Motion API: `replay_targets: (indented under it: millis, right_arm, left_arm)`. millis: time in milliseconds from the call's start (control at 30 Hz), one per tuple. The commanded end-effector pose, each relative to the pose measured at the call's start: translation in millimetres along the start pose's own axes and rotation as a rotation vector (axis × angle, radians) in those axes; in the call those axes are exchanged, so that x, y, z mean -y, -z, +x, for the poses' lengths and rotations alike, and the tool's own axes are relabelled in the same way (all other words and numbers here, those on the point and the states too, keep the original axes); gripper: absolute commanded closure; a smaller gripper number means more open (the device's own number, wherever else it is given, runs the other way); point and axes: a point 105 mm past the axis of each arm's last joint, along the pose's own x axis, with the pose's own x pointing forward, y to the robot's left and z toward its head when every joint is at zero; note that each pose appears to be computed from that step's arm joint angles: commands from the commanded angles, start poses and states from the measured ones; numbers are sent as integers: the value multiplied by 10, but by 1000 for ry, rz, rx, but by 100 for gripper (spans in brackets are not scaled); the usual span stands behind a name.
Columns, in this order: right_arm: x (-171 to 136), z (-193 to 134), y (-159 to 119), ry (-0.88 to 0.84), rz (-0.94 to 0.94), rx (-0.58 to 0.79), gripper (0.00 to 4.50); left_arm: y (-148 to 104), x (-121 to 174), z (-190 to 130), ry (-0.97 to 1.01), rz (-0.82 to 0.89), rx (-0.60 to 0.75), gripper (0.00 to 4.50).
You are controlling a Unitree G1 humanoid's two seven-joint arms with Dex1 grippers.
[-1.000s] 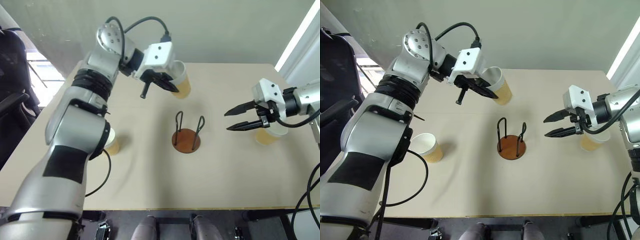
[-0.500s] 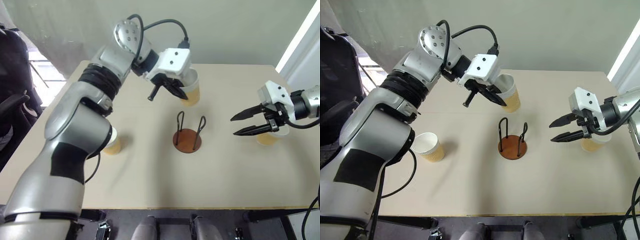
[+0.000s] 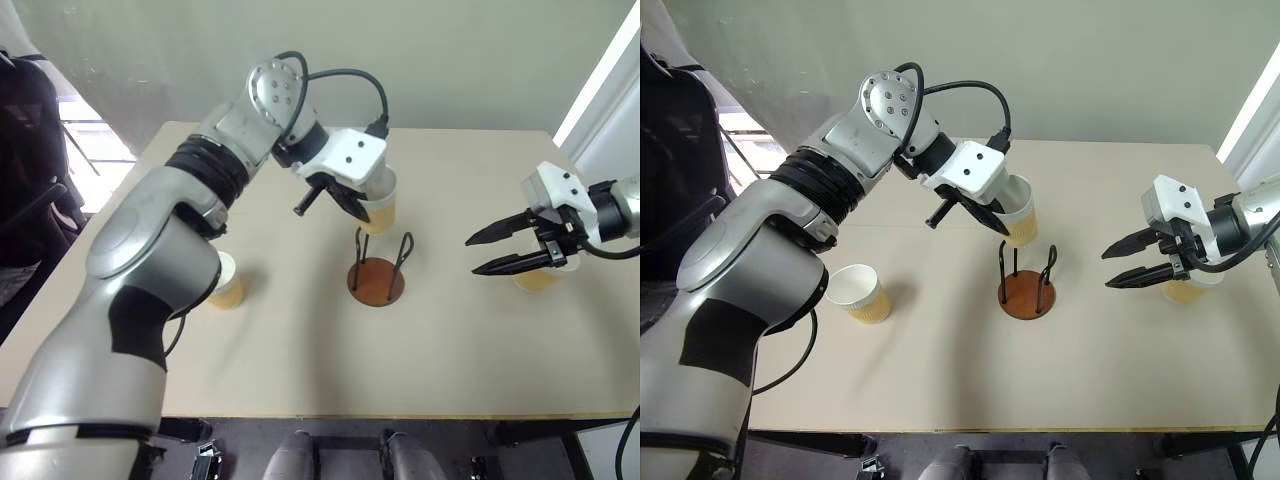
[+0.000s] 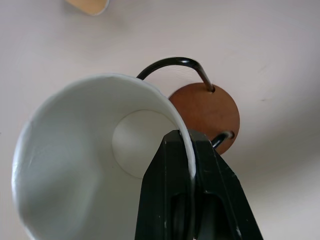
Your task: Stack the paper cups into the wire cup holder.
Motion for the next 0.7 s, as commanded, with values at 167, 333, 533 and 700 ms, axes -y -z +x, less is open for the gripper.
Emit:
replay_targets:
  millis: [167,333,533,700]
  right_arm:
    - [-4,-92,-67,23,-39,2,228]
    - [-8,-99,-43,27,-37,-1,228]
    - [-17,-89,-25,29,-35,-2,228]
    - [-15,-79,-11,33,-33,-4,228]
  left_arm:
    - [-55,49,65,54,36,26,444]
    - [-67,87,128,83,50,34,444]
    - [-69,122,168,104,56,37,444]
    - [-58,131,193,115,73,23,444]
